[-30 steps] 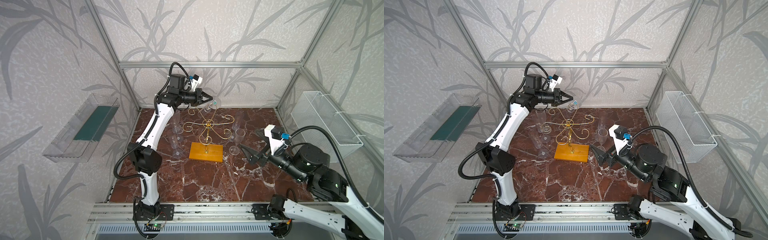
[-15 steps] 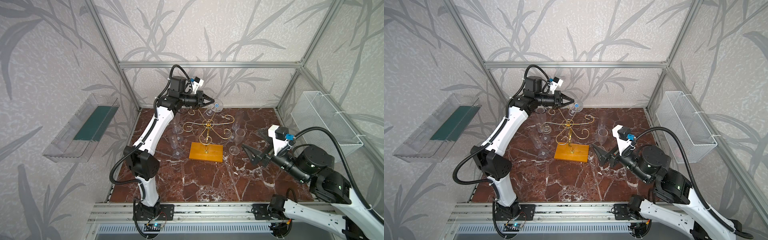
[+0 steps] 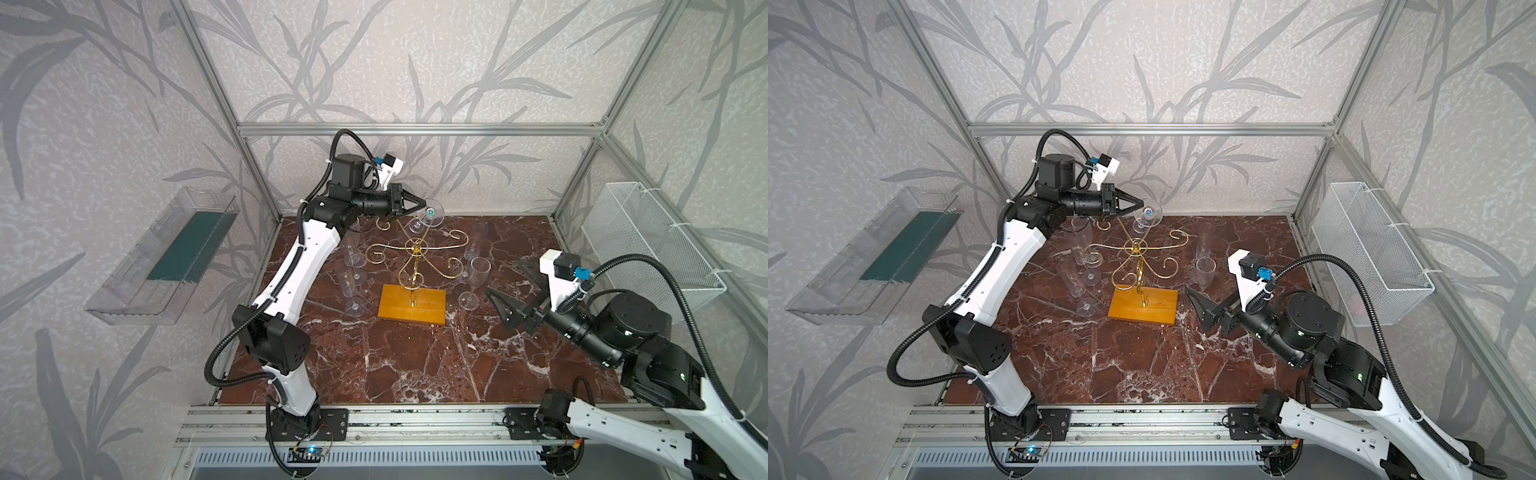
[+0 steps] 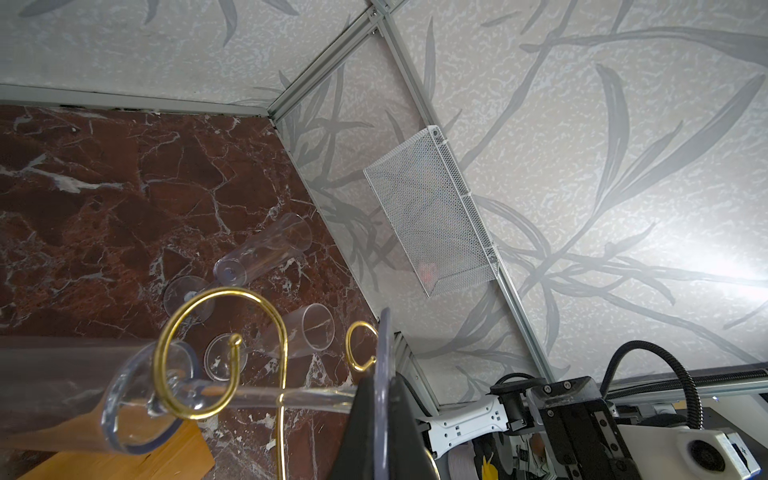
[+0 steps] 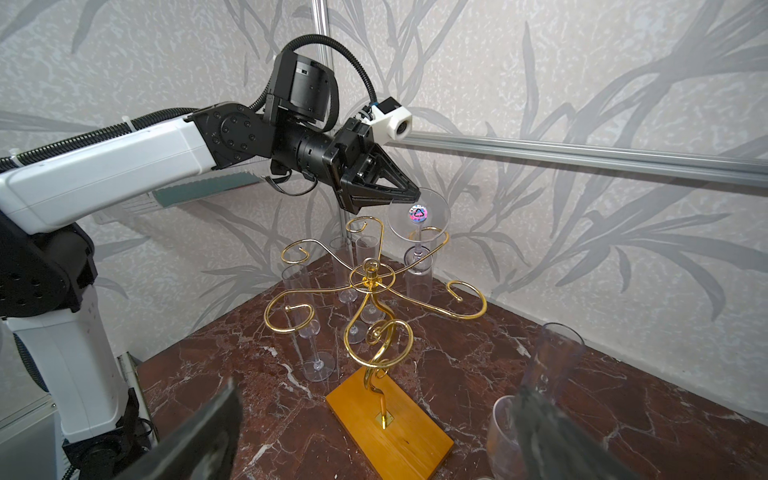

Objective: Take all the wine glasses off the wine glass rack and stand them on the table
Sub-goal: 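Close the left gripper on the stem of a hanging clear flute, then lift the flute off the rack hook with the left gripper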

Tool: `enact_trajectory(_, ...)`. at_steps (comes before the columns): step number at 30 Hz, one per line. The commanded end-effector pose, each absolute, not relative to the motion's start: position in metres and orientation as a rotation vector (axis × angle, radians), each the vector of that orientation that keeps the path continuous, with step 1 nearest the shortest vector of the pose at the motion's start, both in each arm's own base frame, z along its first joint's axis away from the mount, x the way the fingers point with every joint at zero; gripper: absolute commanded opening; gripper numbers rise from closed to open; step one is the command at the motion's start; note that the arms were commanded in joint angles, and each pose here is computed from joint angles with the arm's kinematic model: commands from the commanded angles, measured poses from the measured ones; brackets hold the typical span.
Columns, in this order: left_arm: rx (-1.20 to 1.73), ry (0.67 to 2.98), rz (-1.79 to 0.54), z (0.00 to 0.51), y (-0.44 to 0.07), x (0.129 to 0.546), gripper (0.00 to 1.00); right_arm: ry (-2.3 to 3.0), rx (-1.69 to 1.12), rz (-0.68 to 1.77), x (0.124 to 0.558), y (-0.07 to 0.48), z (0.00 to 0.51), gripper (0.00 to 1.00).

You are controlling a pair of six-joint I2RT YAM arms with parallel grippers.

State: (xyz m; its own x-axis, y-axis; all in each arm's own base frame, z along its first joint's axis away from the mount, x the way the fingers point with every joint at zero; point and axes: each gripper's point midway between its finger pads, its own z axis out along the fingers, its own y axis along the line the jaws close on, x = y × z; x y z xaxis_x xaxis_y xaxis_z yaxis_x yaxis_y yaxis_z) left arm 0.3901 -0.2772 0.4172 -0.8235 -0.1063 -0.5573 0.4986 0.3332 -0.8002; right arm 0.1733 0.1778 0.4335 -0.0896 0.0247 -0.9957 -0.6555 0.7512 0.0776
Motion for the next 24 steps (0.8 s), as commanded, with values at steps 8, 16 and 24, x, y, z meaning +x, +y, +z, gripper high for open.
enact_trajectory(8, 0.352, 1.955, -1.439, 0.446, -0.248, 0.387, 0.0, 1.587, -0.489, 0.621, 0.176, 0.176, 0.433, 0.99)
enact_trajectory(16, 0.427, 1.87, -1.303, 0.467, -0.235, 0.392, 0.0, 1.611, -0.467, 0.604, 0.179, 0.173, 0.434, 0.99)
enact_trajectory(24, 0.533, 1.771, -1.082, 0.486, -0.222, 0.379, 0.0, 1.61, -0.278, 0.604, 0.192, 0.158, 0.449, 1.0)
